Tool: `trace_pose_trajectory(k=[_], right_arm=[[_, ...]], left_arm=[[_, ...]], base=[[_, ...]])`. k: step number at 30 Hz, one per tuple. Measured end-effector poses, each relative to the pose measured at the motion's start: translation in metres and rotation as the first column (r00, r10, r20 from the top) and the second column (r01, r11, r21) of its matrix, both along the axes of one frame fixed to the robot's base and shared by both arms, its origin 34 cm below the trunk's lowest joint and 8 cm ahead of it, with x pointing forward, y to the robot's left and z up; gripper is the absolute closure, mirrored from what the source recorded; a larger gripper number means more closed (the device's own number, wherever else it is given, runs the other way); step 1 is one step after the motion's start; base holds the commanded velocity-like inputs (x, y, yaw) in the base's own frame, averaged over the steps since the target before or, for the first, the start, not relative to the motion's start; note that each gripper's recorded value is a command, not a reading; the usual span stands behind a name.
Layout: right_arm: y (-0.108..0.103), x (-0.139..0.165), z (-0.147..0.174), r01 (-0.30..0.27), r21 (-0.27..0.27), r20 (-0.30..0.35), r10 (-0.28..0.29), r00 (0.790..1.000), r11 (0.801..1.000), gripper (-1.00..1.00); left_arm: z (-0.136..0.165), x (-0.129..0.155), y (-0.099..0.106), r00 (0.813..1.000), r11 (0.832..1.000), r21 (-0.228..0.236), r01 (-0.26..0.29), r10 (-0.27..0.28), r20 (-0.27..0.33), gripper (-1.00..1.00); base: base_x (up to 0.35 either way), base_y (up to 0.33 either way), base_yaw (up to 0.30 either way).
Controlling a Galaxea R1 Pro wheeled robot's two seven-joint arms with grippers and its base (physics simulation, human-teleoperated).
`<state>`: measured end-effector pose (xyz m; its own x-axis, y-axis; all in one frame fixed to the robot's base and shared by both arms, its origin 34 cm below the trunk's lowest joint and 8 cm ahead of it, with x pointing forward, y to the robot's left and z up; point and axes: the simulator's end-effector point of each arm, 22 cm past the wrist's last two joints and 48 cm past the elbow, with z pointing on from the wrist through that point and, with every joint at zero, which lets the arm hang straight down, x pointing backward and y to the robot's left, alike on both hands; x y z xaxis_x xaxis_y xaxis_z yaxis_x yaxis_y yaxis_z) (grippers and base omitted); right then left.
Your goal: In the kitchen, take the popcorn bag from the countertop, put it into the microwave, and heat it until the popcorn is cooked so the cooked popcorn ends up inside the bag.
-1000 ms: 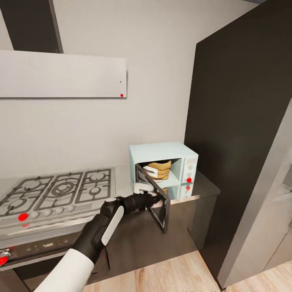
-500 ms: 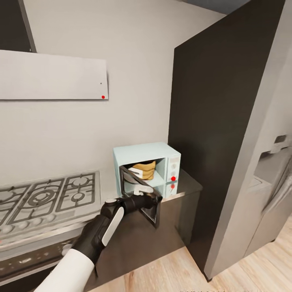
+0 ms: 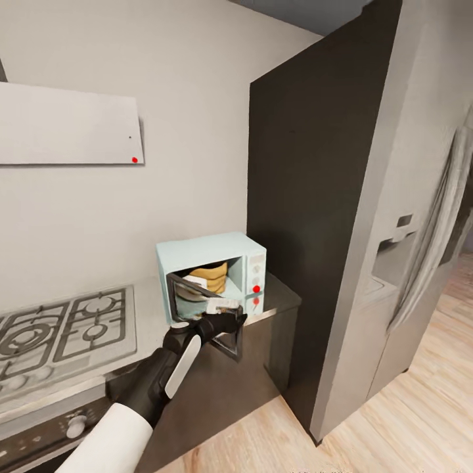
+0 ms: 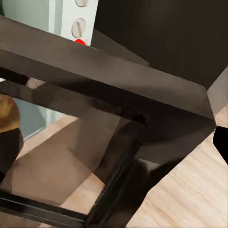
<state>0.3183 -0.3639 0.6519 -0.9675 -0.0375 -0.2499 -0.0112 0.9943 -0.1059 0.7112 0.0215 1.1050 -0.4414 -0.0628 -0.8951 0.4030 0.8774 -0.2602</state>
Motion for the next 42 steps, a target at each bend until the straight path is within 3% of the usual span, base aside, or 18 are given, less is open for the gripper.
trace_pose_trajectory(k=[14, 20, 42], right_arm=[[-0.006, 0.003, 0.002, 0.001, -0.009, 0.012, -0.001, 1.0, 1.0, -1.0], [-0.011, 0.003, 0.003, 0.012, -0.049, 0.016, -0.011, 1.0, 0.999, -1.0], [-0.013, 0.001, 0.002, 0.013, -0.052, 0.006, -0.013, 1.0, 0.999, -1.0]], left_arm=[[-0.003, -0.003, -0.004, 1.0, 1.0, 0.019, 0.004, -0.004, -0.001, -1.0], [-0.003, -0.003, -0.005, 1.0, 1.0, 0.02, 0.005, -0.005, -0.001, -1.0], [-0.011, -0.002, 0.0, 1.0, 0.999, 0.032, -0.012, 0.013, -0.017, -1.0]], base=[[0.274, 0.0, -0.056], [0.322, 0.0, 0.0], [0.228, 0.0, 0.0]])
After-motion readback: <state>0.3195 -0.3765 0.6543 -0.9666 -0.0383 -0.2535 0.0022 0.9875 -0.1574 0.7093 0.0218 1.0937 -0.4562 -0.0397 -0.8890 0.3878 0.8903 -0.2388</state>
